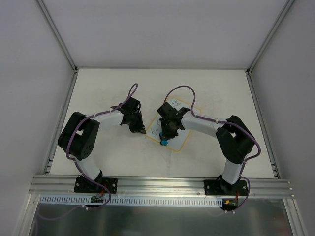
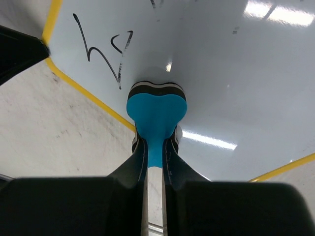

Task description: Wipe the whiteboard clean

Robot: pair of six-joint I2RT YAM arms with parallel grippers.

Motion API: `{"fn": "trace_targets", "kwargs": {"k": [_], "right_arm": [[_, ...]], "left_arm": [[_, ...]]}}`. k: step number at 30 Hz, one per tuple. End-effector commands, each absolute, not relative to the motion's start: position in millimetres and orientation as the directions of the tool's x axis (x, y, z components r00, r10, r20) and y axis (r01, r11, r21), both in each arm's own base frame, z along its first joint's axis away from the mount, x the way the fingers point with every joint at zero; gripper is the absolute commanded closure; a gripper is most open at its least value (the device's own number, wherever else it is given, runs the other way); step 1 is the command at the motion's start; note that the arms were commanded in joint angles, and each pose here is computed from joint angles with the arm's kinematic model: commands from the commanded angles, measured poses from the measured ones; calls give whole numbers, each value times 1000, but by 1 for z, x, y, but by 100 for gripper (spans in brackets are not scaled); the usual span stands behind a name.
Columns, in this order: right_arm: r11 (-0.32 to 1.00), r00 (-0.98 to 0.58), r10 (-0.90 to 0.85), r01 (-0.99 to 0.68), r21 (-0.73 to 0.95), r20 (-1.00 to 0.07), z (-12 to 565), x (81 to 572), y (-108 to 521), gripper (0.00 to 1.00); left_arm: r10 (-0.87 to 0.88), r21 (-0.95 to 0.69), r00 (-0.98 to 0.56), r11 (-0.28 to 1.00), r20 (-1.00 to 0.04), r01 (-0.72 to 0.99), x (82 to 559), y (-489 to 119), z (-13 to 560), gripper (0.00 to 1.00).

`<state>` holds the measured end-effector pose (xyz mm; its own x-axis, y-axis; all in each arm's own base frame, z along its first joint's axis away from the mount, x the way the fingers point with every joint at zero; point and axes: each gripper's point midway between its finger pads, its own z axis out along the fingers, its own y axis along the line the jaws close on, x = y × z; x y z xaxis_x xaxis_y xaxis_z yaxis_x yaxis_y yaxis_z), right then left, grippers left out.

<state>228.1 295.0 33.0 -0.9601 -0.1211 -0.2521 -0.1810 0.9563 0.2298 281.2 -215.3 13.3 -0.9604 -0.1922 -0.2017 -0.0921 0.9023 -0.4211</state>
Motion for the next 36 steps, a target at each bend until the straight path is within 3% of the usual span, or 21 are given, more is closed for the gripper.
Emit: {"fn": "trace_targets", "kwargs": {"k": [1, 6, 13, 16, 29, 36], "right_arm": [[963, -962, -116, -170, 208, -248, 24, 232, 290, 100], [999, -955, -43, -35, -33, -293, 31, 257, 215, 100], [981, -937, 99, 148, -124, -335, 44, 294, 133, 100], [982, -936, 105, 150, -111, -335, 47, 309, 131, 100], [993, -937, -97, -113, 27, -337, 52, 318, 240, 100], [963, -937, -212, -249, 106, -277, 29, 301, 315, 100]], "left_arm": [[-182, -269, -978, 952, -101, -149, 250, -183, -18, 100], [-173, -269, -980, 953, -100, -140, 250, -183, -18, 100], [-168, -263, -980, 955, -107, -135, 249, -181, -18, 100], [-163, -262, -981, 956, -104, -131, 249, -181, -19, 100], [-155, -283, -984, 951, -93, -123, 250, -187, -18, 100], [-155, -285, -983, 951, -96, -122, 250, -187, -17, 100]]}}
